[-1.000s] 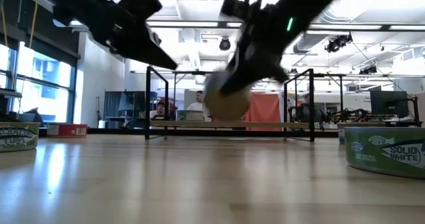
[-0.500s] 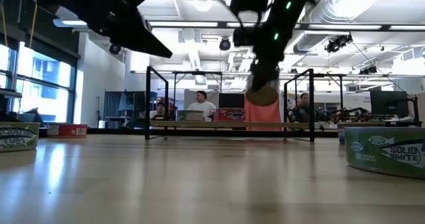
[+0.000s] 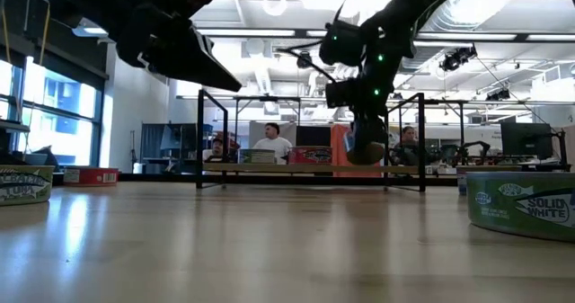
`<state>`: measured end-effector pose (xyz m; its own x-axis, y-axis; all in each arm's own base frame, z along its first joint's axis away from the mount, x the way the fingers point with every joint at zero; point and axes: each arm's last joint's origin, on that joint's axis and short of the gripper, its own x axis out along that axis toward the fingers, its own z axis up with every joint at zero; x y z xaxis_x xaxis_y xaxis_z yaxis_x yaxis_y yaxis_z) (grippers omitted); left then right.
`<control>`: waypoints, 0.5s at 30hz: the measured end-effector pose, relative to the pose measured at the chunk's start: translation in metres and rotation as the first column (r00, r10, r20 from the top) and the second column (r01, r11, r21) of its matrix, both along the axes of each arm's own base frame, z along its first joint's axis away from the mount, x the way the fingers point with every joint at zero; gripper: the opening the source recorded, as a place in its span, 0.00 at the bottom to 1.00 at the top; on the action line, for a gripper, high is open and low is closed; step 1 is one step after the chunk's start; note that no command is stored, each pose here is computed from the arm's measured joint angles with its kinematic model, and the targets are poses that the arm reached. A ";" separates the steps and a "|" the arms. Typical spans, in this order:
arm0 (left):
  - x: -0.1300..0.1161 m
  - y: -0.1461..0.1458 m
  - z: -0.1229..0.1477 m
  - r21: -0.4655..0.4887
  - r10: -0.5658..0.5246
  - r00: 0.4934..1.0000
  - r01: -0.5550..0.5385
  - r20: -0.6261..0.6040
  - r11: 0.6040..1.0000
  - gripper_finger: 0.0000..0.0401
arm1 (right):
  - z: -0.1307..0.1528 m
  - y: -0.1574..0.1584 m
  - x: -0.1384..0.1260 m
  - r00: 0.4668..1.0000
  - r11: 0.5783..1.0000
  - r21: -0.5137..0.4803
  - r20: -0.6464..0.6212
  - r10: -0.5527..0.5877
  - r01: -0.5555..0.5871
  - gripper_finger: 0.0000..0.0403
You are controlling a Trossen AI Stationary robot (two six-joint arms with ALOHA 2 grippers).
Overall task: Stack canned seafood by type on shelf
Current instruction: Put the blue-pink tuna can on the shelf
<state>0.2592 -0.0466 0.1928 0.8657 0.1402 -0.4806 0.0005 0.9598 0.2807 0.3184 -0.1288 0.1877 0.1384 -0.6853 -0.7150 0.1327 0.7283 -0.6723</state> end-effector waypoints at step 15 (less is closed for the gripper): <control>0.000 -0.003 0.001 0.009 -0.015 1.000 0.015 0.005 1.000 0.05 | -0.006 -0.011 0.000 0.999 0.998 0.057 0.039 0.005 -0.007 0.64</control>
<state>0.2590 -0.0494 0.1935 0.8703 0.1313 -0.4747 0.0133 0.9572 0.2892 0.3188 -0.1399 0.1816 0.1709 -0.6428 -0.7468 0.1534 0.7660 -0.6242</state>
